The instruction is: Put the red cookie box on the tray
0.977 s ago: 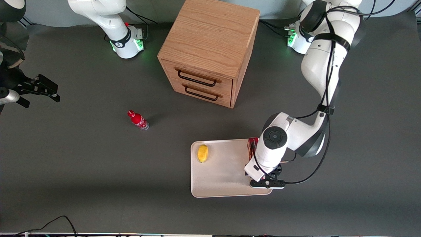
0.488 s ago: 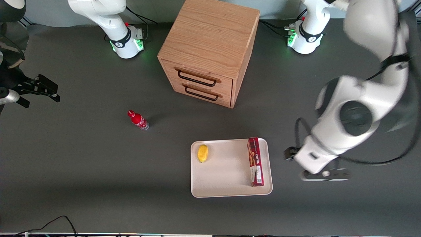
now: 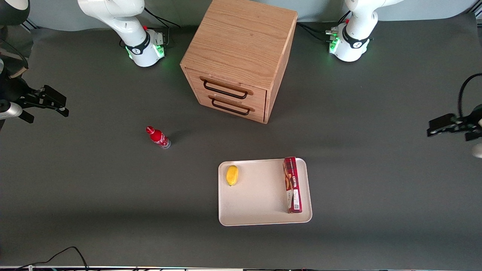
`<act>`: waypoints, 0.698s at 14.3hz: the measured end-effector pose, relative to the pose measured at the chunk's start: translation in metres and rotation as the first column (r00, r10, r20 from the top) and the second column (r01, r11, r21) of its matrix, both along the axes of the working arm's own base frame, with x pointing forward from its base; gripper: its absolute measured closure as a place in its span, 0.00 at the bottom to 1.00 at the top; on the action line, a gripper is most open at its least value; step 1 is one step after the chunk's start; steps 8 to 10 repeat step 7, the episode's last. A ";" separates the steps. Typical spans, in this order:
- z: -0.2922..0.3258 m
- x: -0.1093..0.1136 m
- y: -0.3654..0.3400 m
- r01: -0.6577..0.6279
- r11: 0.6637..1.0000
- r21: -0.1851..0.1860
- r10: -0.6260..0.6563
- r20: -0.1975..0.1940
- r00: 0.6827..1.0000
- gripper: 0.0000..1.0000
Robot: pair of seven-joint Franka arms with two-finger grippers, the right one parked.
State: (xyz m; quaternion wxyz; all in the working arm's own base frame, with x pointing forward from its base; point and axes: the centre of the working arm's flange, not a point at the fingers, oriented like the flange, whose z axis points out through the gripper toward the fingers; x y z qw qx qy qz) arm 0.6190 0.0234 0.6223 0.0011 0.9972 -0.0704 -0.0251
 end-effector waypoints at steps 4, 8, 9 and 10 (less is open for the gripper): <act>0.020 -0.036 -0.018 0.029 0.999 0.031 -0.030 0.035 0.999 0.00; 0.024 -0.055 -0.032 0.050 0.998 0.040 -0.052 0.063 0.997 0.00; 0.024 -0.055 -0.032 0.050 0.998 0.040 -0.052 0.063 0.997 0.00; 0.024 -0.055 -0.032 0.050 0.998 0.040 -0.052 0.063 0.997 0.00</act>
